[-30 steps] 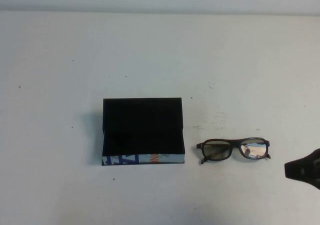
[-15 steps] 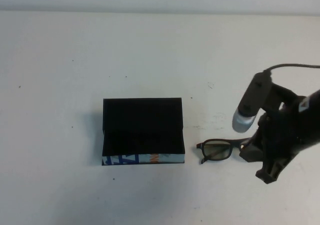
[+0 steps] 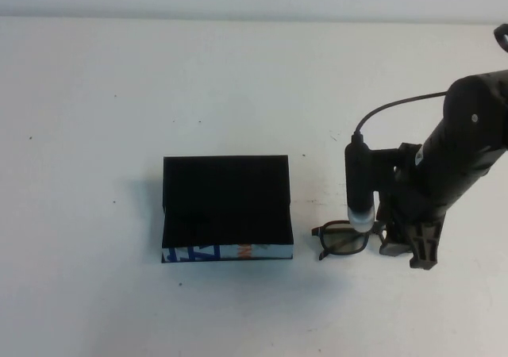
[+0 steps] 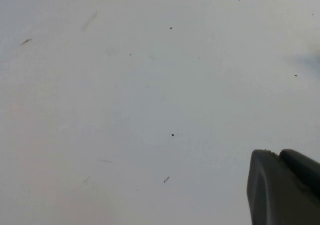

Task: Return glasses to glasses case
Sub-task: Pick up the glasses from the table

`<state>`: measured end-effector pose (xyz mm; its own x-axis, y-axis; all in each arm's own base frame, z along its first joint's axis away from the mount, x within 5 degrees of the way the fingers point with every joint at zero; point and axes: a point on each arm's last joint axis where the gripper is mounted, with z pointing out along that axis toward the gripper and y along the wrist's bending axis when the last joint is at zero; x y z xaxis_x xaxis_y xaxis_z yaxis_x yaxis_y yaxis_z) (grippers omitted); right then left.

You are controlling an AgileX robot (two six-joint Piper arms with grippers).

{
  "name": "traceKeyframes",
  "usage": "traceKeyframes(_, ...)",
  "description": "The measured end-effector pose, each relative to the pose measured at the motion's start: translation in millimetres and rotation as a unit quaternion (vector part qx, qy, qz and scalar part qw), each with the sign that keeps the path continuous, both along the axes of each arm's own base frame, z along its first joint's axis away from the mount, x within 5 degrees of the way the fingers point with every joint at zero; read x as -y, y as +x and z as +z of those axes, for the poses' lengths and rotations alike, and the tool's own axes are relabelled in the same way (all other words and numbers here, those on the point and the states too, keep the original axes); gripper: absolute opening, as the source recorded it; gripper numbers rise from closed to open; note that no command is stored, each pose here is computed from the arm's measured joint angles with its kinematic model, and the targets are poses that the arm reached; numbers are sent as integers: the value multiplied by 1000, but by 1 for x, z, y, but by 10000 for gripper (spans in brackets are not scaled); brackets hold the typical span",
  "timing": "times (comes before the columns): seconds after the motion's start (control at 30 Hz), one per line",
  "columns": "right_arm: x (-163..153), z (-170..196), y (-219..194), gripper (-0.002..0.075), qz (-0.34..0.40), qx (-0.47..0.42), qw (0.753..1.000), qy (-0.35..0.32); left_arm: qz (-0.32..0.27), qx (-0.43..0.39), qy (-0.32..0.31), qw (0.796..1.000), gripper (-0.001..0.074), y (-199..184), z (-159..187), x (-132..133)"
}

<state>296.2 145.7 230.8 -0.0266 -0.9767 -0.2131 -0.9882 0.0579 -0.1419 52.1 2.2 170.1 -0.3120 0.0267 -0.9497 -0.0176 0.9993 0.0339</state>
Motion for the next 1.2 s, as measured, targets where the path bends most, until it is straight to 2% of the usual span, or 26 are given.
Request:
traceKeyframes(0.53, -14, -23, 33, 361, 20, -5, 1000, -15, 0, 0, 0, 1000, -3, 0, 0, 0)
traceKeyframes(1.2, -17, -37, 42, 359, 44, -12, 999, -25, 0, 0, 0, 1000, -3, 0, 0, 0)
